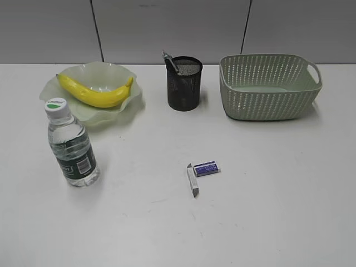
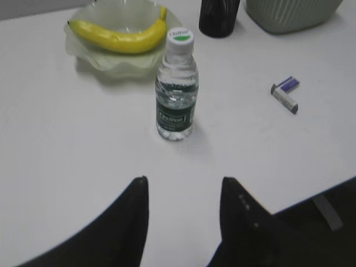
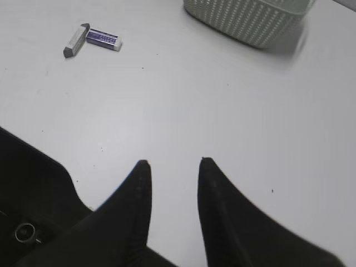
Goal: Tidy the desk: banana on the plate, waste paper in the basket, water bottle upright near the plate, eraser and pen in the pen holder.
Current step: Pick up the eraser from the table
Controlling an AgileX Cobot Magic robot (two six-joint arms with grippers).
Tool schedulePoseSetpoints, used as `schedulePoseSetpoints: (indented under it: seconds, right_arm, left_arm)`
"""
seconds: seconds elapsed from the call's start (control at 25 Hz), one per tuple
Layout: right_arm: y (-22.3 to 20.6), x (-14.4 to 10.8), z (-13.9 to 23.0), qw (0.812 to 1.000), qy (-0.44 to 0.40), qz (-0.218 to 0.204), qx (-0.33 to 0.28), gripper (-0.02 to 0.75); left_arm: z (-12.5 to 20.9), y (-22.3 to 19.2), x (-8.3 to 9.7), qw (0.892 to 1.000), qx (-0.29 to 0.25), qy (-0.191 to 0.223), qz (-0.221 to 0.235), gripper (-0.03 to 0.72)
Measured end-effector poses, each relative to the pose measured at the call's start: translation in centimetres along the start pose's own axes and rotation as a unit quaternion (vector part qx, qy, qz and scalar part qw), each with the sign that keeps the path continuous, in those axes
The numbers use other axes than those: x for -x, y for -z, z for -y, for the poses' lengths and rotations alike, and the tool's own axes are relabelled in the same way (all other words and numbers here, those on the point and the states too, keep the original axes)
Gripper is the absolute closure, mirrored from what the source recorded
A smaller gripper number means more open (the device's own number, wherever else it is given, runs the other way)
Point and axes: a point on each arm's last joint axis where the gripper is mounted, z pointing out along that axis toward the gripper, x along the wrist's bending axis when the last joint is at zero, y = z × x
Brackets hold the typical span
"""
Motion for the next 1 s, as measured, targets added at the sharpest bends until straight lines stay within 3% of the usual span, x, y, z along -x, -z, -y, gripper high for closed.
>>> schedulePoseSetpoints:
  seconds: [0.16,0.36,0.64,1.0]
  right_arm:
    - [-3.8,-0.8,-3.6,0.989,0.120,-0.060,-0.056,0.478]
    - [-11.3,-2.3,-7.8,0.958,0.192,-0.157,-0.147,0.308]
    - [-23.3,-3.1,-12.2,0.925,0.276,-0.191,-0.180,0.259]
    - [-33.8,-5.0,-11.2,0.894,0.297,-0.259,-0.213,0.259]
  left_arm:
    - [1.2,1.2,-0.6,0.999,0.048,-0.002,-0.005,0.372]
    - [1.6,1.3,-0.7,0.999,0.051,-0.003,-0.007,0.378]
    - [1.6,1.3,-0.7,0.999,0.051,-0.004,-0.008,0.386]
    - [1.6,1.3,-0.7,0.999,0.051,-0.004,-0.008,0.387]
